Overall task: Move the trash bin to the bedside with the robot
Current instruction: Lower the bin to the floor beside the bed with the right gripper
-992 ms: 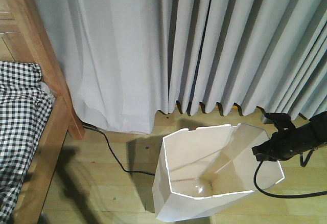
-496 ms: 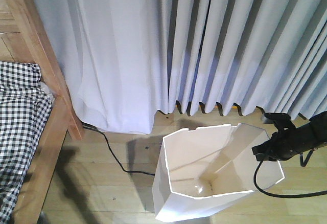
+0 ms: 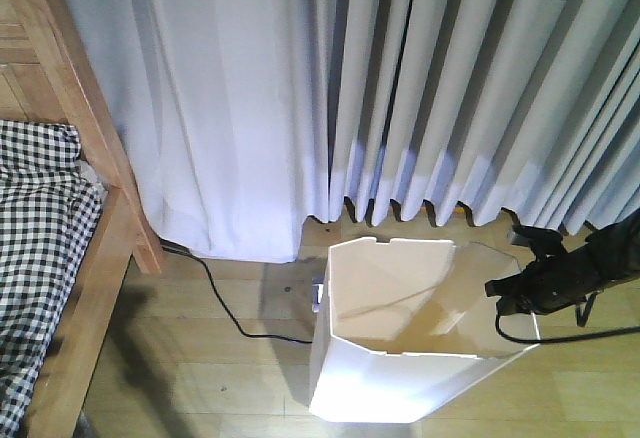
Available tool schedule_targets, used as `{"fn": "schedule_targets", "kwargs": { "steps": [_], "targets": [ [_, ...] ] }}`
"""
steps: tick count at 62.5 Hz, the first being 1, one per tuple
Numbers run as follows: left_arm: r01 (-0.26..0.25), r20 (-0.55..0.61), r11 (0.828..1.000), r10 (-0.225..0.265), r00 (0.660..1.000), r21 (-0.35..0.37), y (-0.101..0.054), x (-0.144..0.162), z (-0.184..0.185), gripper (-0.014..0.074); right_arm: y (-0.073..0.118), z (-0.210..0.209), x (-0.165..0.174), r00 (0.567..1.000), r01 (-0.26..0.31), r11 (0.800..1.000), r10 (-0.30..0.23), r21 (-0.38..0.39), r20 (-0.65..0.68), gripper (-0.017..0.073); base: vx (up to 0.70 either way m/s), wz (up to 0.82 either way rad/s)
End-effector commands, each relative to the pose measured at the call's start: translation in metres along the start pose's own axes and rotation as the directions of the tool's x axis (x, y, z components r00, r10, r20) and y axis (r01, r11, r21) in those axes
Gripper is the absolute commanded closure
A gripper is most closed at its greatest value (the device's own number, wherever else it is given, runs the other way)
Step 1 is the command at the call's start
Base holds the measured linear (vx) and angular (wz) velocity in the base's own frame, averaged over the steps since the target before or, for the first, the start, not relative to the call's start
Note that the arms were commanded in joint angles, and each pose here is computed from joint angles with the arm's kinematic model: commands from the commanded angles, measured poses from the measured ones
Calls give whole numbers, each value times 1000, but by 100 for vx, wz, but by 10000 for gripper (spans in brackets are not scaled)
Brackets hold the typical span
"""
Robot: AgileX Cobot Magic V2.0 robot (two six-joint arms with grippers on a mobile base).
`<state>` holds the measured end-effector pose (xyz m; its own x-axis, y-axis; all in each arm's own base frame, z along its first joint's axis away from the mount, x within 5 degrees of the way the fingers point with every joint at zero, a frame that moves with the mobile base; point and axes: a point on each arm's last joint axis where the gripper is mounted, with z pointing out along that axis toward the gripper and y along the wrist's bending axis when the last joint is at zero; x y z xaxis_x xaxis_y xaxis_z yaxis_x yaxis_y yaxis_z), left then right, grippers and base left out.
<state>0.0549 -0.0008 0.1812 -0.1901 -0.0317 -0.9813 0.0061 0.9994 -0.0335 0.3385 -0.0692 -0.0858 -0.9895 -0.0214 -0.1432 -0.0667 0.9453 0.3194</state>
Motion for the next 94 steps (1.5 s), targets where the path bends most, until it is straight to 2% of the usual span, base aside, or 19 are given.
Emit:
{"fn": "schedule_targets", "kwargs": {
  "steps": [1,8,12,17,31,51,73,81,94],
  "targets": [
    [6,64,1000,-7,998,8,0,-1,0,599,8,-13,-26,998,-4,994,11,-107,60,547,0,0],
    [6,64,1000,-7,998,8,0,-1,0,599,11,7,-29,999,42,994,-39,-101,30,536,0,0],
    [6,64,1000,-7,998,8,0,-1,0,599,14,20,-32,999,46,994,-45,-96,14,529,0,0],
    [6,64,1000,-7,998,8,0,-1,0,599,17,35,-36,1000,29,996,-29,-88,3,526,0,0],
    [6,64,1000,-7,998,8,0,-1,0,599,21,66,-45,999,30,998,-31,-53,-18,519,0,0],
    [6,64,1000,-7,998,8,0,-1,0,599,9,97,-53,1000,-15,999,15,-46,2,505,0,0],
    [6,64,1000,-7,998,8,0,-1,0,599,-2,127,-45,998,22,999,-25,-48,-54,475,0,0],
    [6,64,1000,-7,998,8,0,-1,0,599,-5,135,-41,998,0,999,-3,-42,-64,468,0,0],
    [6,64,1000,-7,998,8,0,-1,0,599,-7,142,-37,998,-5,999,2,-37,-69,449,0,0]
  ]
}}
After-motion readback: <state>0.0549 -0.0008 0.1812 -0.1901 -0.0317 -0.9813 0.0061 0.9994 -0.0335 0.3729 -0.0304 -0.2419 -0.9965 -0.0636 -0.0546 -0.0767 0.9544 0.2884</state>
